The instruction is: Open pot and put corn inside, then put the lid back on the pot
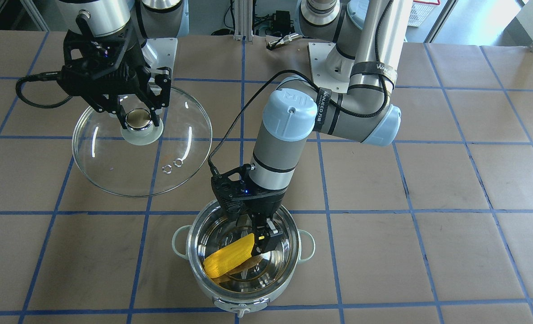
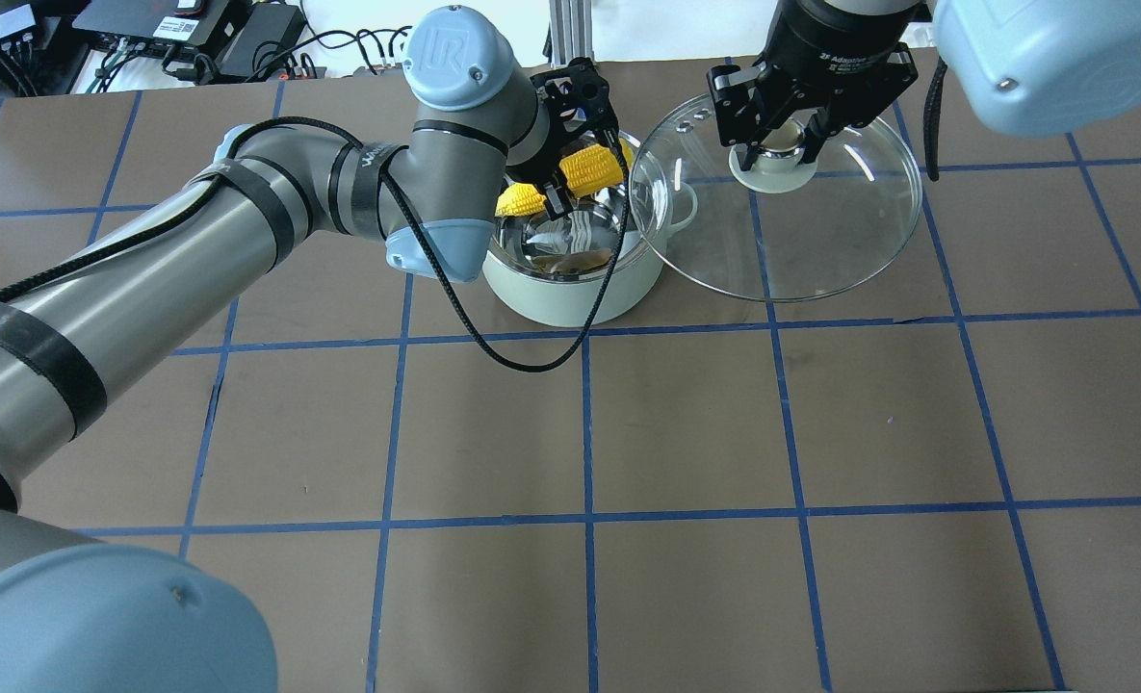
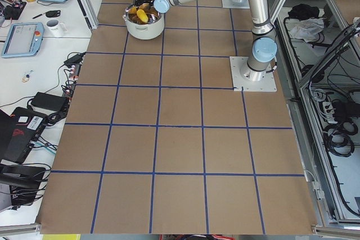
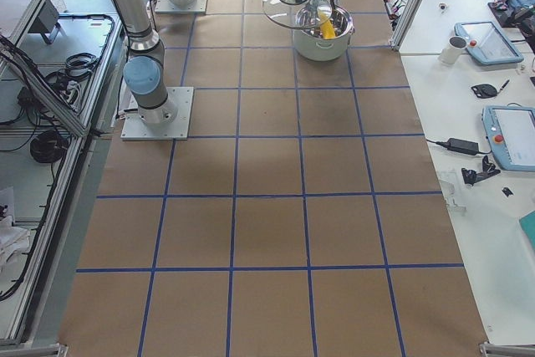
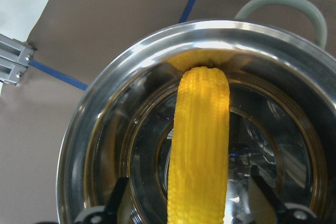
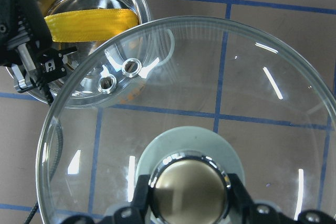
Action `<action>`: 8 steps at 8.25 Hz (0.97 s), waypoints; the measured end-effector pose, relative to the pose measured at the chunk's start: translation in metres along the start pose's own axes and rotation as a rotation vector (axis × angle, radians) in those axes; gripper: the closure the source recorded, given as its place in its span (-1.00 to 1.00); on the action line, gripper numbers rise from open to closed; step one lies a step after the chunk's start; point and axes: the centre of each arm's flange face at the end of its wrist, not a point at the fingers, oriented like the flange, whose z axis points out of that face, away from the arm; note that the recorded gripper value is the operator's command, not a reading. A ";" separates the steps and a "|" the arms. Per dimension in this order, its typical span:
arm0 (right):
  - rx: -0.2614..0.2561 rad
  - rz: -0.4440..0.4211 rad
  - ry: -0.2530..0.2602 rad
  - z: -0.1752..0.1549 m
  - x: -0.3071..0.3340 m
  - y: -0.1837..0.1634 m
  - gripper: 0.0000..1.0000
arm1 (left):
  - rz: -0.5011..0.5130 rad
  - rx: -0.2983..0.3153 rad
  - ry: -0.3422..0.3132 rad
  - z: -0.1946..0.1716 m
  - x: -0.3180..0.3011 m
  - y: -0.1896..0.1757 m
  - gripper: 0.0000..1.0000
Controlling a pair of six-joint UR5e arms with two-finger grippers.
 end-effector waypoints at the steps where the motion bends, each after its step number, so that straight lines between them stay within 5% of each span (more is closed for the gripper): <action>1: 0.000 -0.004 0.000 0.000 0.000 0.000 0.42 | -0.014 -0.003 0.001 -0.015 -0.001 -0.001 -1.00; 5: 0.015 -0.005 -0.009 -0.002 0.000 -0.004 0.43 | -0.149 -0.071 0.021 -0.127 -0.052 0.034 -1.00; 8: 0.066 0.027 -0.031 0.009 -0.015 -0.036 0.43 | -0.417 -0.156 0.044 -0.172 -0.096 0.102 -1.00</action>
